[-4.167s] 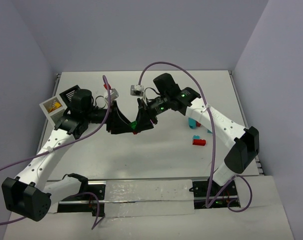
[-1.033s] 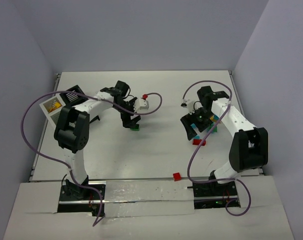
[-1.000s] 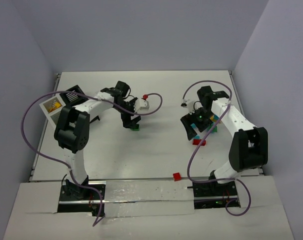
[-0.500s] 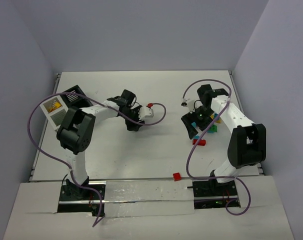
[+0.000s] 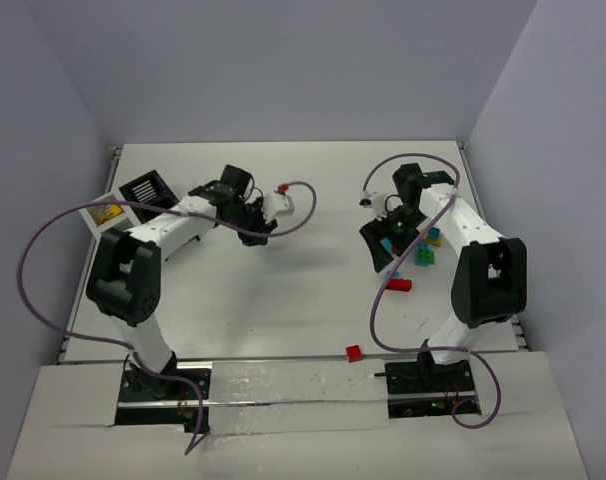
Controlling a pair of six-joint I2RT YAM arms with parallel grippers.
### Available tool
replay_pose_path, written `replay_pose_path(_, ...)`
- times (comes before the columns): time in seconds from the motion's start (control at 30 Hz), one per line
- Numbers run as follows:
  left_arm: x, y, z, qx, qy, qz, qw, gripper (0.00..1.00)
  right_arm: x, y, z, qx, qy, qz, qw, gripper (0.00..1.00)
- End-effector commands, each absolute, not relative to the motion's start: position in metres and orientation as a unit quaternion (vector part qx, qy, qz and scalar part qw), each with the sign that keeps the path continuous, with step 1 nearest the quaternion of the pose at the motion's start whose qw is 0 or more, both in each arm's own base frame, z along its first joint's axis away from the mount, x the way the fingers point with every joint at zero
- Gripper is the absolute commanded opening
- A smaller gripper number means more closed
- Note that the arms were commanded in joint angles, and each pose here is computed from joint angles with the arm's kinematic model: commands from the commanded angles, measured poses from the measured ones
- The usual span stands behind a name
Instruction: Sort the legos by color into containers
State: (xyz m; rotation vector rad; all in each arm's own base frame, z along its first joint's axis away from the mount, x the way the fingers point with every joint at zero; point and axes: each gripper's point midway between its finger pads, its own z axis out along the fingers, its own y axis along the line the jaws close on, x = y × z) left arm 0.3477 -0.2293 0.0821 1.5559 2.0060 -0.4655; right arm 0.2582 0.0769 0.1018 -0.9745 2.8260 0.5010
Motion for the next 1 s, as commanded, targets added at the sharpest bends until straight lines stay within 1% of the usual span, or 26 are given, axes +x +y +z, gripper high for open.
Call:
replay_pose_path(0.0, 0.367, -0.204, 0.219, 0.45, 0.778, -0.225, 0.377, 0.0, 0.29, 0.098, 0.116, -0.327, 0.914, 0.206, 0.121, 0.96)
replay_pose_path(0.03, 0.368, -0.193, 0.237, 0.433, 0.782, -0.221, 0.39, 0.0, 0.292, 0.101, 0.116, -0.326, 0.912, 0.214, 0.123, 0.96)
replay_pose_path(0.07, 0.362, -0.192, 0.243, 0.425, 0.784, -0.226, 0.391, 0.0, 0.293, 0.102, 0.116, -0.326, 0.912, 0.213, 0.127, 0.96)
replay_pose_path(0.13, 0.365, -0.162, 0.266, 0.381, 0.8, -0.211, 0.414, 0.0, 0.298, 0.108, 0.115, -0.324, 0.908, 0.226, 0.139, 0.96)
replay_pose_path(0.27, 0.366, -0.1, 0.277, 0.301, 0.836, -0.169, 0.427, 0.0, 0.302, 0.11, 0.111, -0.328, 0.904, 0.225, 0.156, 0.97)
replay_pose_path(0.37, 0.367, -0.063, 0.285, 0.231, 0.851, -0.167, 0.441, 0.0, 0.306, 0.109, 0.111, -0.332, 0.903, 0.218, 0.163, 0.98)
replay_pose_path(0.47, 0.364, -0.018, 0.277, 0.151, 0.871, -0.162, 0.439, 0.0, 0.309, 0.106, 0.113, -0.335, 0.904, 0.21, 0.165, 0.99)
replay_pose_path(0.57, 0.35, 0.001, 0.259, 0.123, 0.886, -0.165, 0.417, 0.0, 0.314, 0.104, 0.111, -0.338, 0.905, 0.204, 0.157, 1.0)
replay_pose_path(0.63, 0.342, 0.012, 0.245, 0.103, 0.899, -0.15, 0.398, 0.0, 0.314, 0.103, 0.108, -0.341, 0.906, 0.203, 0.146, 1.0)
replay_pose_path(0.8, 0.332, 0.044, 0.223, 0.078, 0.916, -0.069, 0.388, 0.0, 0.316, 0.102, 0.102, -0.343, 0.907, 0.201, 0.136, 1.0)
replay_pose_path(0.97, 0.329, 0.068, 0.196, 0.048, 0.932, -0.018, 0.358, 0.0, 0.314, 0.102, 0.1, -0.343, 0.908, 0.204, 0.131, 1.0)
